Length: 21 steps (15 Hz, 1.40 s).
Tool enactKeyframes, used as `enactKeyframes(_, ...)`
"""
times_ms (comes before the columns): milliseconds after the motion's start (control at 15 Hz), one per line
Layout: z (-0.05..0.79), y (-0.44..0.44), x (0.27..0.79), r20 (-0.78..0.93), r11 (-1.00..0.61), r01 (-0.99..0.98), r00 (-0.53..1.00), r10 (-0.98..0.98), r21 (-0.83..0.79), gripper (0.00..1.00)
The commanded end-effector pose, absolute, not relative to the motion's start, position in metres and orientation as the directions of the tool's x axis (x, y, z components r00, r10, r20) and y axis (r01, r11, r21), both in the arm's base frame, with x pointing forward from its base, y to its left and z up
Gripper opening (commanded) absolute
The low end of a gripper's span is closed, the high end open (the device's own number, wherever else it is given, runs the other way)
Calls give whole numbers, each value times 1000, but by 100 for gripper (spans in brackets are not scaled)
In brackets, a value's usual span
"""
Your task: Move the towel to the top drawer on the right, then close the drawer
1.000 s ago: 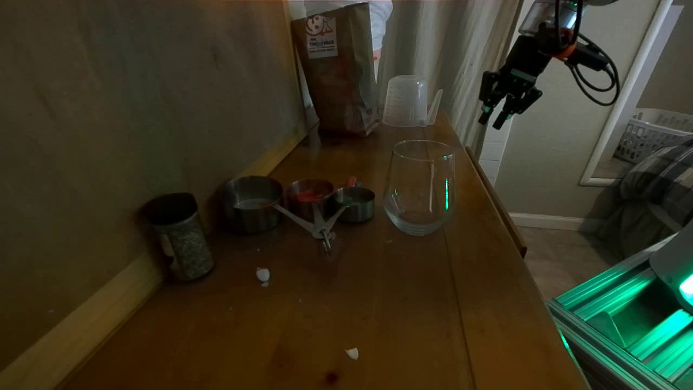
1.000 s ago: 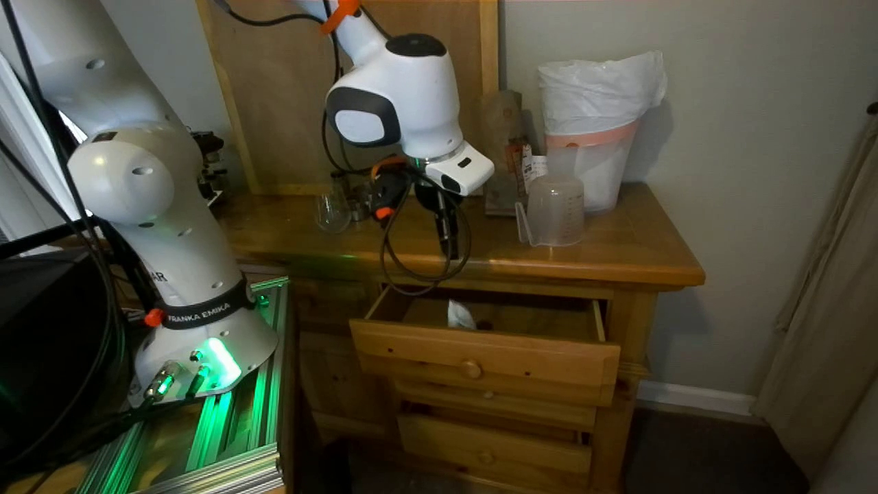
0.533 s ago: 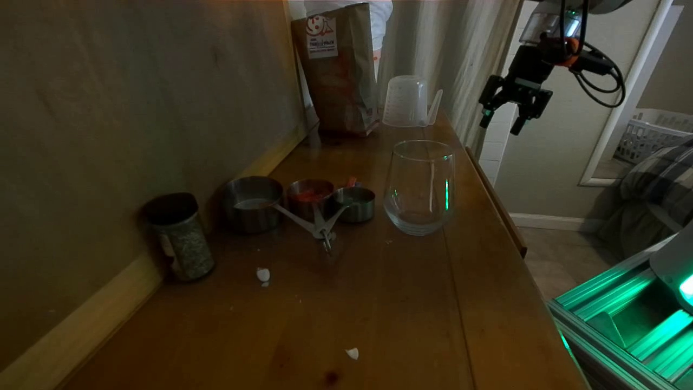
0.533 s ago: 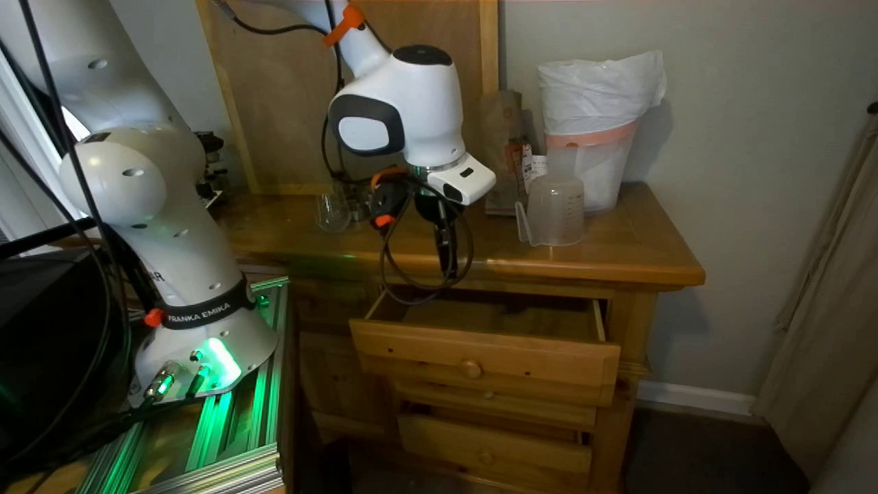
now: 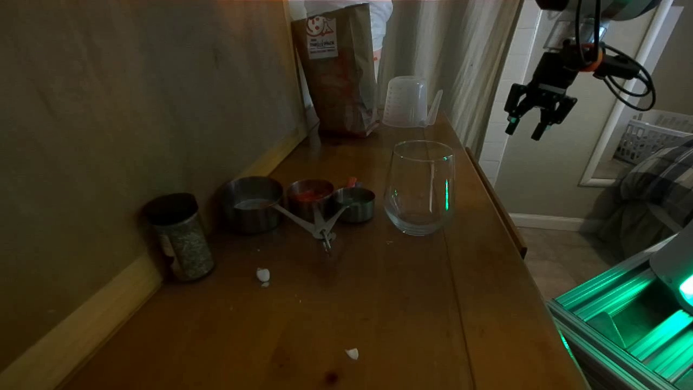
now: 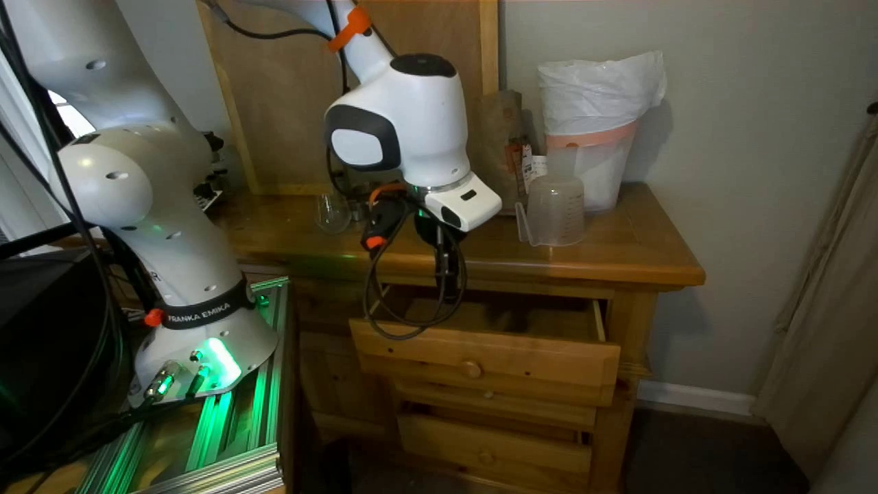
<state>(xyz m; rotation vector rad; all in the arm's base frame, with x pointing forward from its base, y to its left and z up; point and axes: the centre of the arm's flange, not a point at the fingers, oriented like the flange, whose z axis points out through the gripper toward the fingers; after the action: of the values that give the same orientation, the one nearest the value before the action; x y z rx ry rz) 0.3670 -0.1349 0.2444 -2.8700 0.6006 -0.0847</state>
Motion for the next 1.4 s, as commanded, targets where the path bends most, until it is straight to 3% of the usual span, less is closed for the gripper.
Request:
enactKeyframes(0, 218, -150, 371, 0, -880, -408, 907, -420, -243, 38)
enactKeyframes(333, 191, -164, 374, -22, -818, -495, 859, -512, -292, 3)
enactKeyframes(1333, 103, -179, 414, -57, -789, -560, 822, -566, -253, 1)
